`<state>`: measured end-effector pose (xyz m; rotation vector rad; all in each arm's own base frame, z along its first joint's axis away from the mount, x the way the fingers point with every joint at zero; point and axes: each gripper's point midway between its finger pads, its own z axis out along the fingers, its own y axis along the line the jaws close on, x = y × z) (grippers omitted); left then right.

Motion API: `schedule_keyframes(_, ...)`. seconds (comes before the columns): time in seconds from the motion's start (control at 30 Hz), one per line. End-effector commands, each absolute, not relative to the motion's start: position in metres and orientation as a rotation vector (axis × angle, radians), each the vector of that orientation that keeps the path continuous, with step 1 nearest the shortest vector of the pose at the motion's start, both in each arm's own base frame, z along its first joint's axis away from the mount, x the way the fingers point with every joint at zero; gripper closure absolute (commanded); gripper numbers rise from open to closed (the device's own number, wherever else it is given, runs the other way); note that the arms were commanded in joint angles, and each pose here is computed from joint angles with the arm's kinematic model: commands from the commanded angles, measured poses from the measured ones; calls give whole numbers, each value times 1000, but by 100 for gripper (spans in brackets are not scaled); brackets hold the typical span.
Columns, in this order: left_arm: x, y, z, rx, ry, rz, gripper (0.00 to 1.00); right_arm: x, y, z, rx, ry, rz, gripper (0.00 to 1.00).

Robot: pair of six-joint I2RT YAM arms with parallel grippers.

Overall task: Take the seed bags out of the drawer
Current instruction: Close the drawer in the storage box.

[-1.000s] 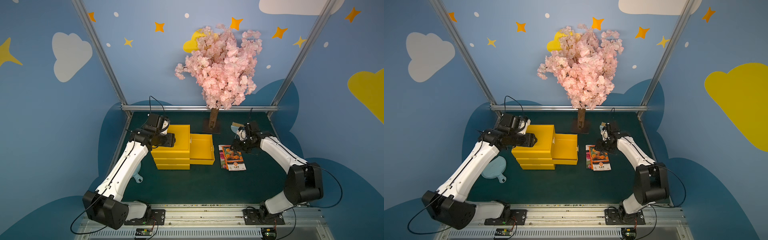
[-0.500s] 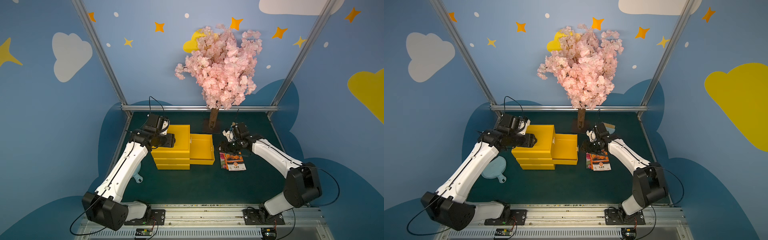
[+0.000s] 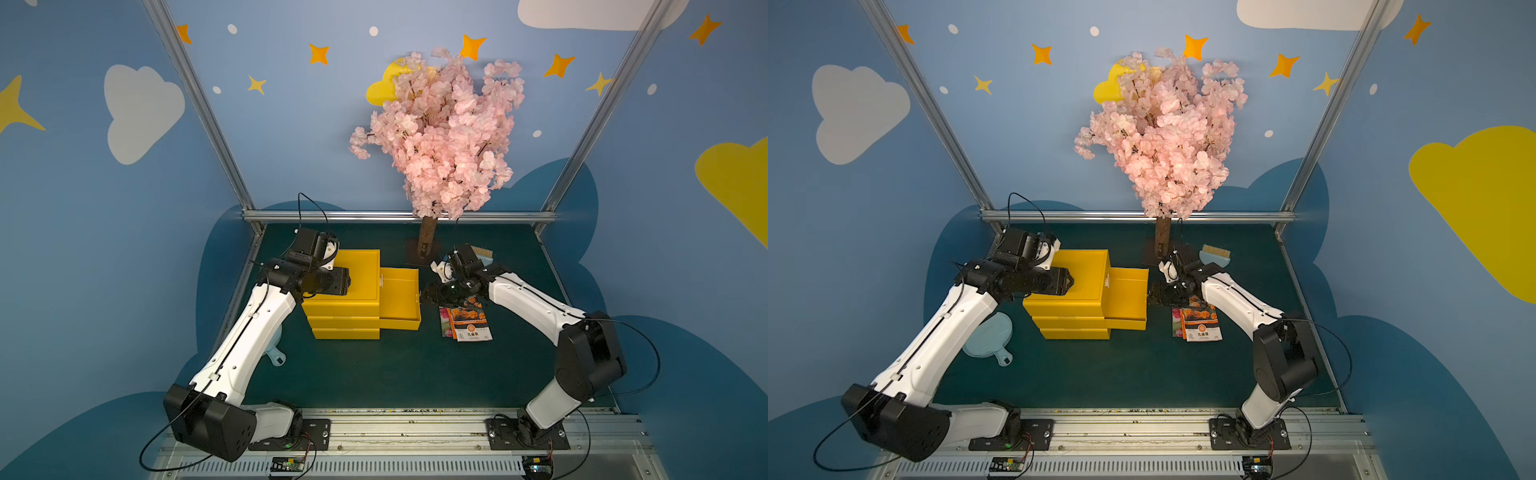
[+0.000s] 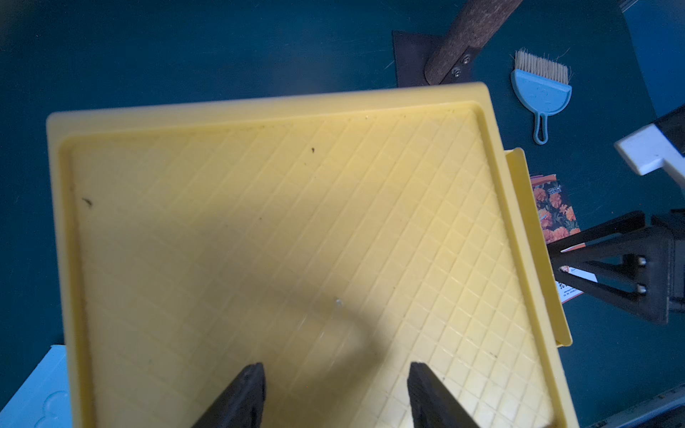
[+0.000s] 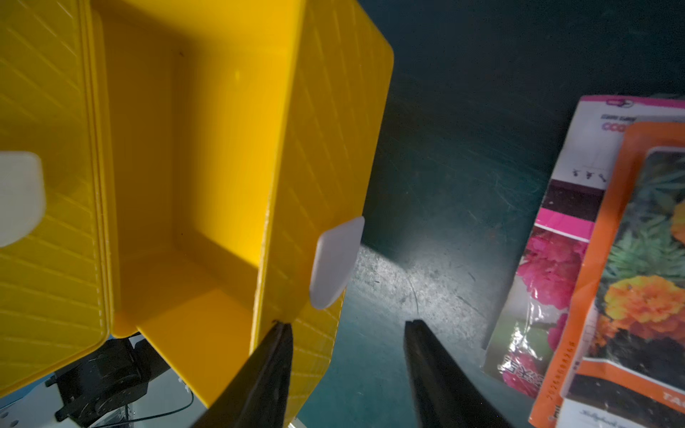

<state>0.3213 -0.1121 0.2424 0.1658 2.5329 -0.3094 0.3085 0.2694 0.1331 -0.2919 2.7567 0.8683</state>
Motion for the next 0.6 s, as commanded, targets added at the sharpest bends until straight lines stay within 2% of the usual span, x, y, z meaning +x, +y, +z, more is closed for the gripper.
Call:
schedule_keyframes(0.0,301,-105,224,152,2632,-282,34,313,284,142,-317,2727,897,46)
schedule_keyframes(0.57,301,-102,233,151,2601,-268,34,326,345,149,-348,2678,1110,46)
